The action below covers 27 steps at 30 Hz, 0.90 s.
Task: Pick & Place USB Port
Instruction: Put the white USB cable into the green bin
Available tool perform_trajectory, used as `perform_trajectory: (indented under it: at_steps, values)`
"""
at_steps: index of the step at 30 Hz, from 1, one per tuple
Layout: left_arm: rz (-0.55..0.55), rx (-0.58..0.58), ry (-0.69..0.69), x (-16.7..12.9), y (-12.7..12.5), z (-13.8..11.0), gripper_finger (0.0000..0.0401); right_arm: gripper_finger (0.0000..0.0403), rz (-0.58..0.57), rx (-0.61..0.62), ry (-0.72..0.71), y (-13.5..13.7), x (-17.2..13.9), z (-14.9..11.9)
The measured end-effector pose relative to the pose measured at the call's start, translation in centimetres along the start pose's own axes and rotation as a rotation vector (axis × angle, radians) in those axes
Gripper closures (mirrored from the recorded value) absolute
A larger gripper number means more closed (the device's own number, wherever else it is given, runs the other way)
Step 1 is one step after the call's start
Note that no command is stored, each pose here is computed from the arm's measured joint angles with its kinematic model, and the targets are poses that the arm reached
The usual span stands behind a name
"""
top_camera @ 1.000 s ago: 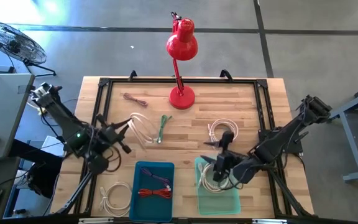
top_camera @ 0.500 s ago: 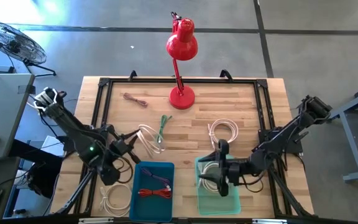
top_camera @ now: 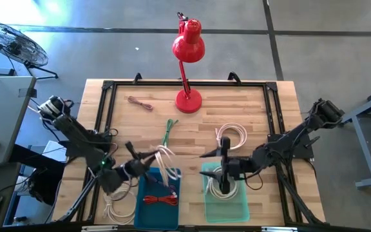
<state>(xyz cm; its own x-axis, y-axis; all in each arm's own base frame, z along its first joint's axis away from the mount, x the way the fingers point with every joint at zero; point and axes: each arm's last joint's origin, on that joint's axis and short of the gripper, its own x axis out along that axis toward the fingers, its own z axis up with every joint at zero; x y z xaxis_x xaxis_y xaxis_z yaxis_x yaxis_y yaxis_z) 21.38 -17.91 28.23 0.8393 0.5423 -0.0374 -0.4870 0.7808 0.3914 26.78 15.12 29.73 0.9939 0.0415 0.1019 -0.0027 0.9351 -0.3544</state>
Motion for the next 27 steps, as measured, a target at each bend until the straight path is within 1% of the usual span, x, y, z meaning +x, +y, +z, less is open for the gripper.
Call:
perform_trajectory:
  at_steps: [3,6,8,12,15,17,20,23,27]
  values:
    - [-0.067,0.045,-0.085,0.1,-0.4,1.4,0.0393,0.0155,0.053,0.03,-0.02,0.2,0.0,0.0]
    - [-0.107,0.066,-0.156,0.3,-0.5,2.2,0.0393,0.0155,0.099,0.07,-0.029,0.3,0.0,0.0]
    - [-0.144,0.079,-0.193,0.7,-0.5,2.3,0.0393,0.0155,0.133,0.1,-0.029,0.4,0.0,0.0]
    - [-0.258,0.076,-0.289,2.1,-0.4,2.5,0.0393,0.0155,0.198,0.17,-0.025,0.4,0.1,-0.2]
    - [-0.319,0.061,-0.34,3.7,-0.5,2.3,0.0393,0.0155,0.238,0.192,-0.02,0.5,0.1,-0.4]
    - [-0.319,0.07,-0.34,4.5,-0.7,2.0,0.0393,0.0155,0.253,0.189,-0.011,0.6,0.1,-0.5]
    - [-0.282,0.061,-0.331,5.7,-0.6,1.7,0.0393,0.0155,0.262,0.205,0.001,0.7,0.1,-0.6]
    - [-0.271,0.062,-0.332,6.7,-0.5,1.5,0.0393,0.0155,0.29,0.225,0.007,0.8,0.0,-0.7]
    - [-0.252,0.042,-0.349,7.7,-0.1,1.4,0.0393,0.0155,0.3,0.233,0.02,1.1,0.2,-1.0]
